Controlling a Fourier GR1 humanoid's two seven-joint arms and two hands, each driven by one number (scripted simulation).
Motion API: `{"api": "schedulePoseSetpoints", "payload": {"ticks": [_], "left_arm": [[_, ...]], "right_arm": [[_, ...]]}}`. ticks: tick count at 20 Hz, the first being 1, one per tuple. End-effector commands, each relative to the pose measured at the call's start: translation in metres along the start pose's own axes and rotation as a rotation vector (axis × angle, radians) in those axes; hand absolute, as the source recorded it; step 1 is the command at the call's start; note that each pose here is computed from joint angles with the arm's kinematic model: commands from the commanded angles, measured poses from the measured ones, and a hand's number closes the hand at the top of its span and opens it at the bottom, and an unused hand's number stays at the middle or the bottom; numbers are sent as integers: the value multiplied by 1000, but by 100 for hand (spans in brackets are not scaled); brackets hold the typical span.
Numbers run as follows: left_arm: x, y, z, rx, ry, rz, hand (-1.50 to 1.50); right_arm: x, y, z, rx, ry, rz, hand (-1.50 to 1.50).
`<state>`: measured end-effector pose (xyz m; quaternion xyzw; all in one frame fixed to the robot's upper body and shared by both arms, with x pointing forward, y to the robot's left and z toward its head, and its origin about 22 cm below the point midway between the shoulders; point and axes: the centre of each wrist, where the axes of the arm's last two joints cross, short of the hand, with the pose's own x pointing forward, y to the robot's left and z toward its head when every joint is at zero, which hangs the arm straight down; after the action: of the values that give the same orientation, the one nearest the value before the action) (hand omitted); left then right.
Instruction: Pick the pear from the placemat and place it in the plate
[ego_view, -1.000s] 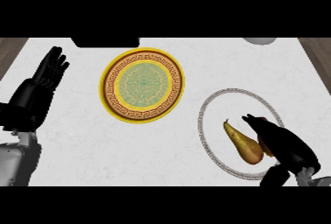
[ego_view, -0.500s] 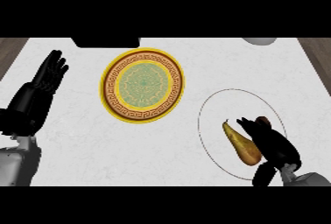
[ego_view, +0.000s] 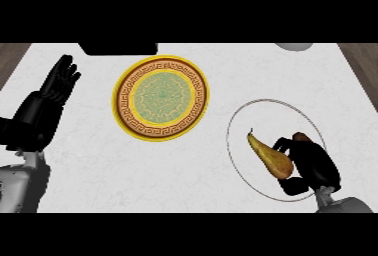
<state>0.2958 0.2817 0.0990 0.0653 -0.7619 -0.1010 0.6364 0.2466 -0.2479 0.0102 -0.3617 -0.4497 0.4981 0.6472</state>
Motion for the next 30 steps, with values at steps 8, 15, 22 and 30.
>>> {"api": "schedulePoseSetpoints", "payload": {"ticks": [8,15,22,30], "left_arm": [[1,4,-6,23,1,-6,0],[10,-4,-1,-7,3,2,0],[7,0,4,-27,-10,4,0],[0,-17,-13,-16,-2,6,0]], "right_arm": [[13,22,66,-309,597,-20,150],[93,-19,115,-461,416,-127,150],[146,-54,122,-612,96,-304,150],[224,-81,87,-590,-25,-334,150]]}}
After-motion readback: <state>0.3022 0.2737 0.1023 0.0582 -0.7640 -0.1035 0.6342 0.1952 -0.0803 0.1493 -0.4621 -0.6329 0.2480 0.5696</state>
